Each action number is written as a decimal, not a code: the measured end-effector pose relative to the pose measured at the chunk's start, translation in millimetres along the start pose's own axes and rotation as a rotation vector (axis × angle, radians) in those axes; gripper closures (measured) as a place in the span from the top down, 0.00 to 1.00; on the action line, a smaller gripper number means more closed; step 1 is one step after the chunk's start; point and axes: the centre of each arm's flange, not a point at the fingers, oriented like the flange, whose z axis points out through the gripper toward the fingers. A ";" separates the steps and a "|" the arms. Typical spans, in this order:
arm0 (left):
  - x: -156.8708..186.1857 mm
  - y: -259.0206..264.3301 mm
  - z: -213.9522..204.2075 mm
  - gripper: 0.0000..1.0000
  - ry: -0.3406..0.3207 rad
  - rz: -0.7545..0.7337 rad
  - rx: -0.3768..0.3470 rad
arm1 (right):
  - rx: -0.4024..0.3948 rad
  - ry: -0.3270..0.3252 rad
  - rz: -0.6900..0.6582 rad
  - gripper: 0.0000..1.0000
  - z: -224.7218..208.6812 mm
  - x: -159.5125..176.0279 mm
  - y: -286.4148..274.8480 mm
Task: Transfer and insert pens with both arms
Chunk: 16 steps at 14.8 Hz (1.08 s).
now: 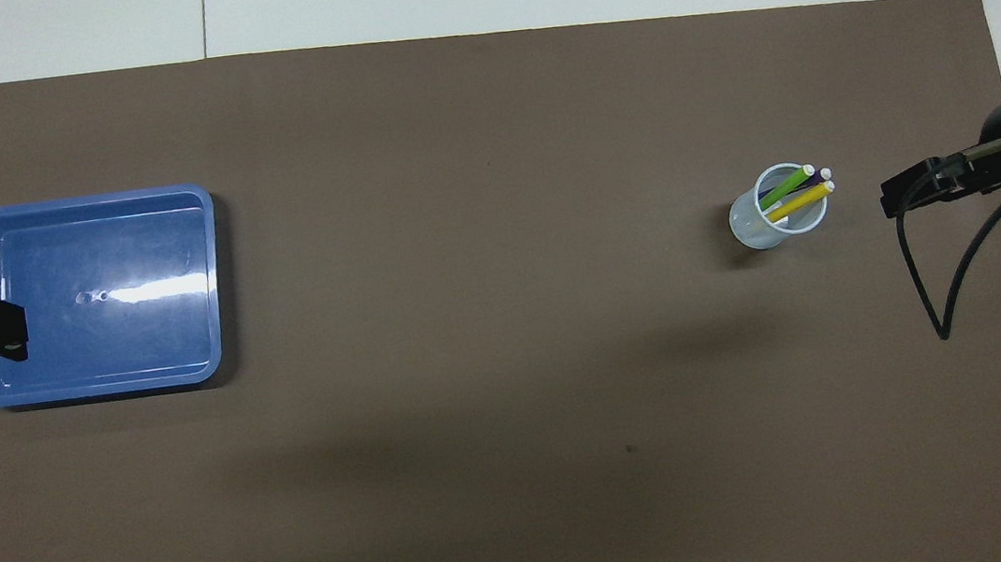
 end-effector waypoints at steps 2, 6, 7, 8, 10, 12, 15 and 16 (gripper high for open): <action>0.3 1.5 7.1 1.00 -0.011 0.003 0.002 | 0.000 0.000 0.000 1.00 0.0 0.0 0.0; 9.3 10.9 2.5 1.00 0.078 0.015 -0.070 | 0.000 0.000 0.000 1.00 0.0 0.0 0.0; 10.5 12.5 1.0 1.00 0.091 0.030 -0.084 | 0.000 0.000 0.000 1.00 0.0 0.0 0.0; 10.6 15.0 -0.1 1.00 0.095 0.046 -0.109 | 0.000 0.000 0.000 1.00 0.0 0.0 0.0; 11.0 17.3 -0.8 1.00 0.098 0.060 -0.143 | 0.000 0.000 0.000 1.00 0.0 0.0 0.0; 12.3 17.3 -0.7 1.00 0.107 0.062 -0.151 | 0.000 0.000 0.000 1.00 0.0 0.0 -0.2; 12.6 18.9 -0.6 1.00 0.109 0.066 -0.161 | 0.000 0.000 0.000 1.00 0.0 0.0 -0.2; 12.2 20.6 -0.8 1.00 0.109 0.069 -0.162 | 0.000 0.000 0.000 1.00 -0.1 0.0 -0.2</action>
